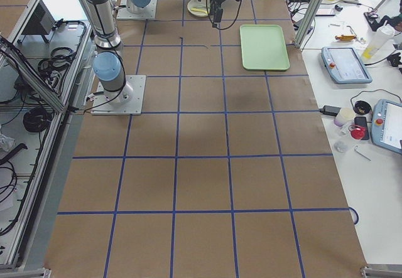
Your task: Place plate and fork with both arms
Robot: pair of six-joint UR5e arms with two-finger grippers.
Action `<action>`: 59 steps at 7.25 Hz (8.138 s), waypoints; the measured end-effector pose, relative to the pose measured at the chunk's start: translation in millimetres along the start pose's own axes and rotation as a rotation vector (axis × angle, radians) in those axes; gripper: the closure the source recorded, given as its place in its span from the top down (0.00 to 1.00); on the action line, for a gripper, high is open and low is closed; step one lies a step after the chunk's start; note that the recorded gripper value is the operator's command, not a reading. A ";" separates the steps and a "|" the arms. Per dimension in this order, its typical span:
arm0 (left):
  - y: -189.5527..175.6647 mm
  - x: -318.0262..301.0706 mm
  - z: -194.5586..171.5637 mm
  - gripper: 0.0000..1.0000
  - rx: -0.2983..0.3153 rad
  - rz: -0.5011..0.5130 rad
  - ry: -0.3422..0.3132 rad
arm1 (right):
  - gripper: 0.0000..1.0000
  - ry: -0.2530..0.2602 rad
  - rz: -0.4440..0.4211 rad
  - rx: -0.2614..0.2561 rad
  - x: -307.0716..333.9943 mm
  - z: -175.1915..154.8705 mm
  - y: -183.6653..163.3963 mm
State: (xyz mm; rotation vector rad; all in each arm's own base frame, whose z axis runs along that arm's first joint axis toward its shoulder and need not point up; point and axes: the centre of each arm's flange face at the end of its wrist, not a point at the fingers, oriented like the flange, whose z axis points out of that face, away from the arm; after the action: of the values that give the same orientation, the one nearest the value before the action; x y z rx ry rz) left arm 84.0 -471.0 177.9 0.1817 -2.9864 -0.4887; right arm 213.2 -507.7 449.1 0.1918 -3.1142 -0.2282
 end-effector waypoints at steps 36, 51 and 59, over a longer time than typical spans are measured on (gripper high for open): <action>-233.9 355.0 -51.4 1.00 0.198 -0.226 0.394 | 1.00 0.027 -0.011 0.017 4.9 -11.8 2.1; -76.9 209.2 -147.8 1.00 0.103 0.002 -0.078 | 0.54 -0.115 0.097 0.302 -37.1 133.4 -252.2; -76.6 209.1 -131.5 1.00 0.122 0.004 -0.078 | 0.54 -0.158 0.124 0.284 -53.7 196.9 -301.7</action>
State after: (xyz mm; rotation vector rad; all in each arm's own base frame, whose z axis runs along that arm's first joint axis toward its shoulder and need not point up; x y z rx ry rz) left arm -97.9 -612.2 295.6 0.1710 -3.0937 -0.3208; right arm 298.7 -768.9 210.0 -0.0186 -3.2871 0.2133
